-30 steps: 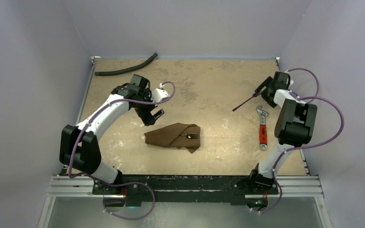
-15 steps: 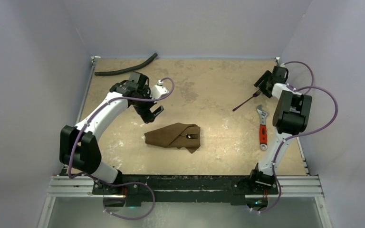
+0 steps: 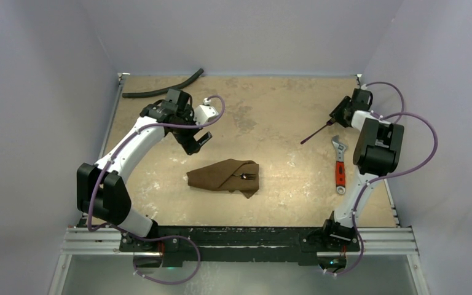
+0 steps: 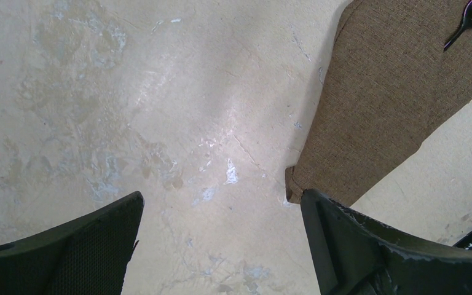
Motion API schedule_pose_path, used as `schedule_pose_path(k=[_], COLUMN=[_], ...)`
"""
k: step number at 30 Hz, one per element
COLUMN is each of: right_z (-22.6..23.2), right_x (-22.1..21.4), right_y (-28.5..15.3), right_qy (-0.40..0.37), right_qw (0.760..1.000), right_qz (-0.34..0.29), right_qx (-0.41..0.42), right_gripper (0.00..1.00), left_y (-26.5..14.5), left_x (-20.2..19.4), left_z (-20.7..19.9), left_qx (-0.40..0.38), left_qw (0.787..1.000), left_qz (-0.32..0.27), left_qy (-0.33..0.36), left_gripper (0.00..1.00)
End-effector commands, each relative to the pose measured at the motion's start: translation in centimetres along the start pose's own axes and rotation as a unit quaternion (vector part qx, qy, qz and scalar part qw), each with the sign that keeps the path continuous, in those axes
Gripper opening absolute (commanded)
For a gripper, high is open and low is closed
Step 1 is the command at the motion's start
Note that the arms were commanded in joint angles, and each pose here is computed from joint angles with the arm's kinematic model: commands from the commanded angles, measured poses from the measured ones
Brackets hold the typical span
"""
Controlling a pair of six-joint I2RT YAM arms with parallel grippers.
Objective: Fold the napkin into a case and place the utensils inside
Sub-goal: Reset both arms
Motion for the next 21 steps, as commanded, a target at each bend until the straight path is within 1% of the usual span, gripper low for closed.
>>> schedule_pose_path(k=[1,4,7,9,14,16,19,21], right_z=[-2.2,-2.6,-2.6,-2.5,-1.4,-0.7,1.5,3.5], right_x=[-2.5,-3.0,-3.0,-2.9,-1.7,-1.2,-1.7,-2.4], right_y=[-1.0,-1.1,-1.2,-1.2,-1.7,-2.2,-4.0,-5.5], right_qy=[-0.009,-0.009,-0.009,-0.01,-0.012,-0.001,0.012,0.009], right_qw=[0.999,0.999,0.999,0.999,1.0,1.0,0.999,0.998], right_qz=[0.031,0.033,0.031,0.027,0.003,-0.008,-0.002,-0.003], right_qx=[-0.033,-0.034,-0.033,-0.031,-0.012,0.0,0.042,0.062], right_gripper=[0.38,0.21,0.08,0.01,0.0,0.0,0.0,0.0], left_y=[-0.9,-1.1,-1.2,-1.2,-1.1,-1.1,-1.2,-1.6], left_x=[0.7,0.8,0.9,0.9,0.9,1.0,1.6,2.7], left_z=[0.8,0.9,0.8,0.8,0.8,0.8,1.0,1.1], left_qx=[0.014,0.016,0.016,0.014,0.012,0.011,0.008,0.001], left_qw=[1.0,1.0,1.0,1.0,1.0,1.0,1.0,0.999], left_qz=[-0.01,-0.012,-0.015,-0.015,-0.014,-0.016,-0.026,-0.048], left_qy=[-0.01,-0.01,-0.011,-0.01,-0.009,-0.009,-0.009,-0.013], left_gripper=[0.98,0.98,0.98,0.98,0.98,0.98,0.98,0.99])
Point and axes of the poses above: each gripper's point midway between its finger pads, its own y axis out along the fingers, its own z axis along the line the jaws close on, x = y × z, the point moved 4 cm from there along -y, back along the fingers, and after that the axes turned 11 degrees about y, right-handed, at the moved point
